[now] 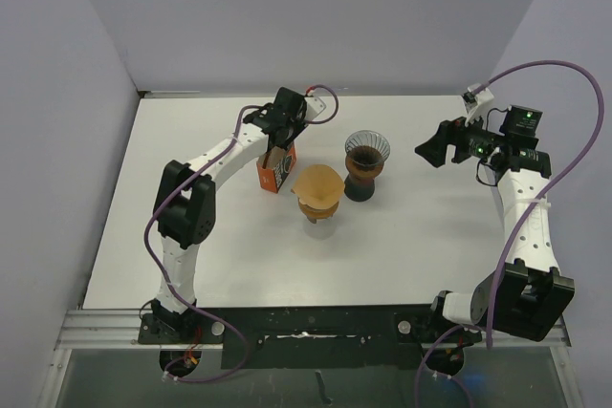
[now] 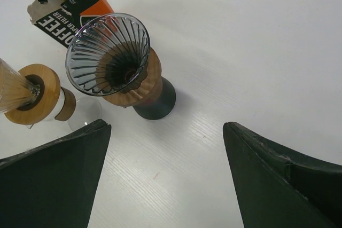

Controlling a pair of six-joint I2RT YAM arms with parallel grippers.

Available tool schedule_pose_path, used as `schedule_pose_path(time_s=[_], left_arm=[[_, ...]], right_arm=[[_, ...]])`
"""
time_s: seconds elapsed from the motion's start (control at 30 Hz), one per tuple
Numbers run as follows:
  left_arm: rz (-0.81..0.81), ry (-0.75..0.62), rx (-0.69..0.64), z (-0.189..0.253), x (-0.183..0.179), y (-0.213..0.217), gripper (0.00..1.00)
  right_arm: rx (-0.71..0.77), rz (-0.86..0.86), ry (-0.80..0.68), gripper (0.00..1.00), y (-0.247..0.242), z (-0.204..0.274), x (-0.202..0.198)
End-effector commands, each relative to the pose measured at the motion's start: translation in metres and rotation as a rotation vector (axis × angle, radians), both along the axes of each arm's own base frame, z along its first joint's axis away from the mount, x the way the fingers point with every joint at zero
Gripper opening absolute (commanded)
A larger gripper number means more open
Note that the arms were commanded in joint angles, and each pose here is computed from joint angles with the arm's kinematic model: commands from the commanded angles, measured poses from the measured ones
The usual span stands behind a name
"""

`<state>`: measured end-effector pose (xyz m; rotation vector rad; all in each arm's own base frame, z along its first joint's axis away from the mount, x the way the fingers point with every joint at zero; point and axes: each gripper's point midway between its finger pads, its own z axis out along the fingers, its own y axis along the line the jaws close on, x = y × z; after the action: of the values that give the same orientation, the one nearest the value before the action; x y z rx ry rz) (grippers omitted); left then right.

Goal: Place the coffee filter in the dripper
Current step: Pick up the coffee filter from the coffee filter holder.

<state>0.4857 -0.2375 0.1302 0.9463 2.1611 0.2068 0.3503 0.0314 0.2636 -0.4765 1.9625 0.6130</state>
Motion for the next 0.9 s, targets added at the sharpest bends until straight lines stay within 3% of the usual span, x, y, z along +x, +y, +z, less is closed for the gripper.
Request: schedule_pose_path(time_s=[0.0, 0.2, 0.87], left_arm=[[-0.019, -0.018, -0.014, 0.0, 0.006, -0.009, 0.12], [-0.019, -0.042, -0.024, 0.015, 0.008, -0.009, 0.0], [-0.076, -0.113, -0.136, 0.105, -0.017, -0.009, 0.0]], right_arm=[[0.0, 0.018, -0.076, 0.89, 0.002, 0.017, -0.001], [0.004, 0.02, -0.074, 0.9, 0.003, 0.018, -0.001], [0.012, 0.027, -0.068, 0.9, 0.004, 0.02, 0.001]])
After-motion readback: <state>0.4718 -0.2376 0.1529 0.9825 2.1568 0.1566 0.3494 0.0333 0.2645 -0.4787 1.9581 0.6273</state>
